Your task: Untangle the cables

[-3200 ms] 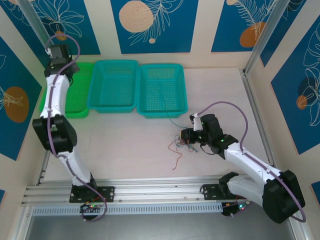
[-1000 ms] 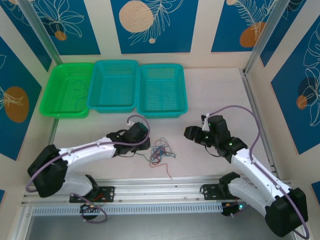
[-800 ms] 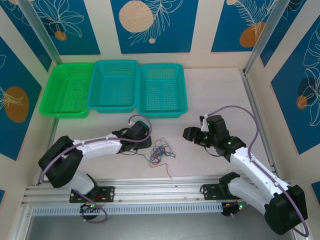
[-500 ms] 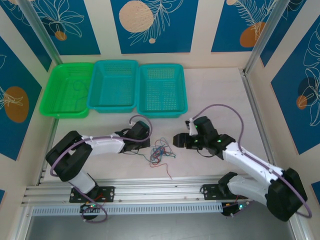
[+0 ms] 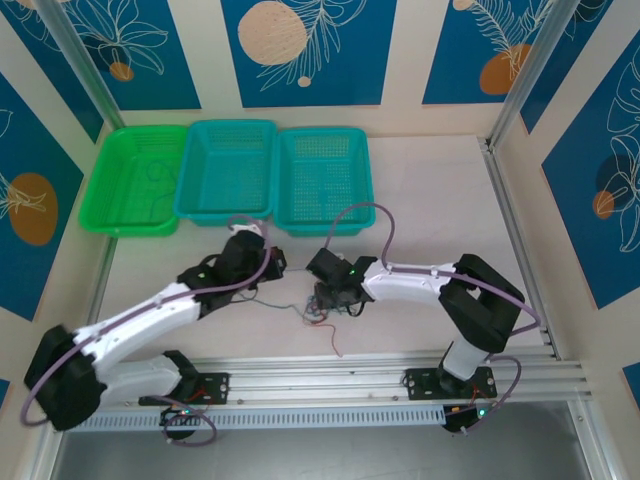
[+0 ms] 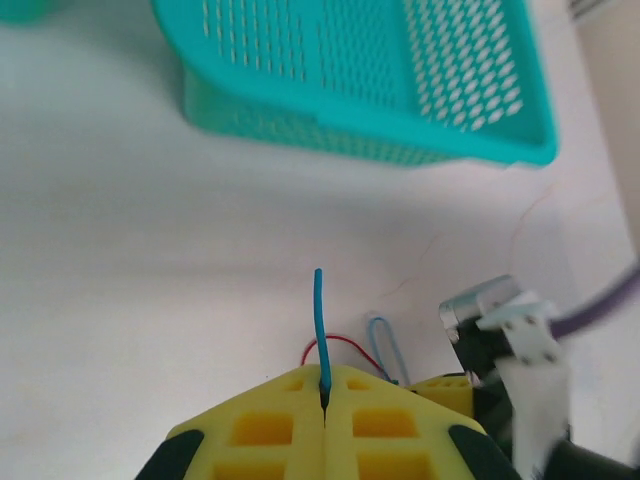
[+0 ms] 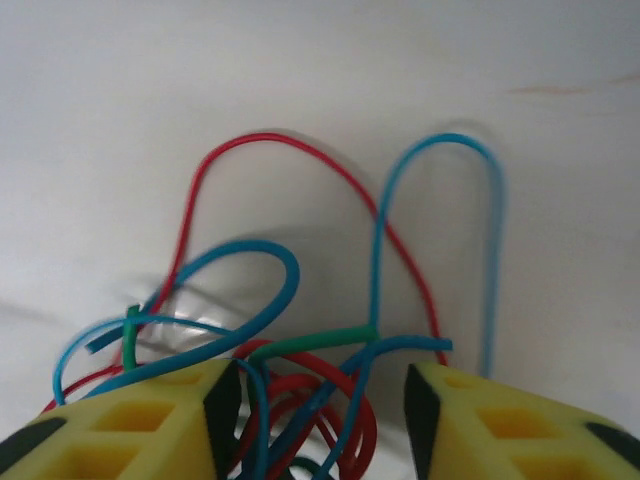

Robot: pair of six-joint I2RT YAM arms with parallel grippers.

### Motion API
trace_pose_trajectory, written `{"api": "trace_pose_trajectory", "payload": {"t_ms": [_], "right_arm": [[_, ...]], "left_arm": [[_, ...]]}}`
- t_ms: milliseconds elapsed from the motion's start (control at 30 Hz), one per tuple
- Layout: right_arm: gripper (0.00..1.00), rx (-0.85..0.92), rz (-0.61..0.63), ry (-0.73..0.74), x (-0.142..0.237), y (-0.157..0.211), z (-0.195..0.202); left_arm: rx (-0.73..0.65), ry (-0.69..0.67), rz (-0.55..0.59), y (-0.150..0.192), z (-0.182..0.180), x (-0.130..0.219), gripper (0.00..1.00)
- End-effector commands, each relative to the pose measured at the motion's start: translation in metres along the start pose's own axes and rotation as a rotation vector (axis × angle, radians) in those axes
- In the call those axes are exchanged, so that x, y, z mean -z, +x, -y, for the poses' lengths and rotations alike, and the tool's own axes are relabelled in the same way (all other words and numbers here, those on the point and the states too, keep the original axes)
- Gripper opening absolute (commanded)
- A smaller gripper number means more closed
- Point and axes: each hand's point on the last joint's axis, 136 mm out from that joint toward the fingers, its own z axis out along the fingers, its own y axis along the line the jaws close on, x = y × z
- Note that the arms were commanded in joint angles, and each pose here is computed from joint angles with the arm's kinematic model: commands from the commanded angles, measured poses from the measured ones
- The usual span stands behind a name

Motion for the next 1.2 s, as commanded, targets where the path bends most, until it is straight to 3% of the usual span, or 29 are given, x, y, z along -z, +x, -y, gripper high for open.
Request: {"api": "trace_pose_trajectory", "payload": {"t_ms": [0,233,367,500,600,667,733,867,900,1067,1167], "right_arm": [[0.47,-0.119,0.026,0.13,0.003,-0.003,0.051],[0.56,-0.344,-0.021,0.118,0.0,0.013,0.111],[0.56,-0.405,-0.001,0.117,0.006,0.018,0.131],[0.4,-0.429,0.042,0.023,0.01,0.012,0.126],[0.14,-0.384,0.058,-0.107,0.012,0.002,0.103],[0.05,-0.341,0.059,-0.197,0.016,-0.005,0.086],[0.0,-0.318,0.067,-0.23,0.02,-0.01,0.078],[0.0,-0.248,0.111,-0.291,0.032,-0.018,0.065],[0.0,-0.223,0.126,-0.309,0.035,-0.02,0.061],[0.0,-0.136,0.186,-0.355,0.054,-0.03,0.048],[0.0,-0.106,0.193,-0.361,0.059,-0.032,0.044]], "left_arm": [[-0.034,-0.089,0.064,-0.024,-0.019,0.036,0.0],[0.0,-0.239,0.202,-0.051,-0.063,0.094,0.0],[0.029,-0.35,0.244,-0.049,-0.095,0.113,0.0],[0.031,-0.337,0.191,-0.033,-0.104,0.101,0.0],[-0.007,-0.069,0.099,-0.007,-0.072,0.06,0.0],[0.029,0.13,0.046,0.017,-0.054,0.034,0.0],[0.069,0.185,0.005,0.036,-0.058,0.019,0.0],[0.038,0.09,-0.058,0.066,-0.089,0.006,0.02],[0.036,0.076,-0.059,0.07,-0.094,0.005,0.05],[-0.012,0.068,-0.024,0.064,-0.095,0.011,0.48],[-0.11,0.016,0.013,0.044,-0.09,0.026,0.62]]}}
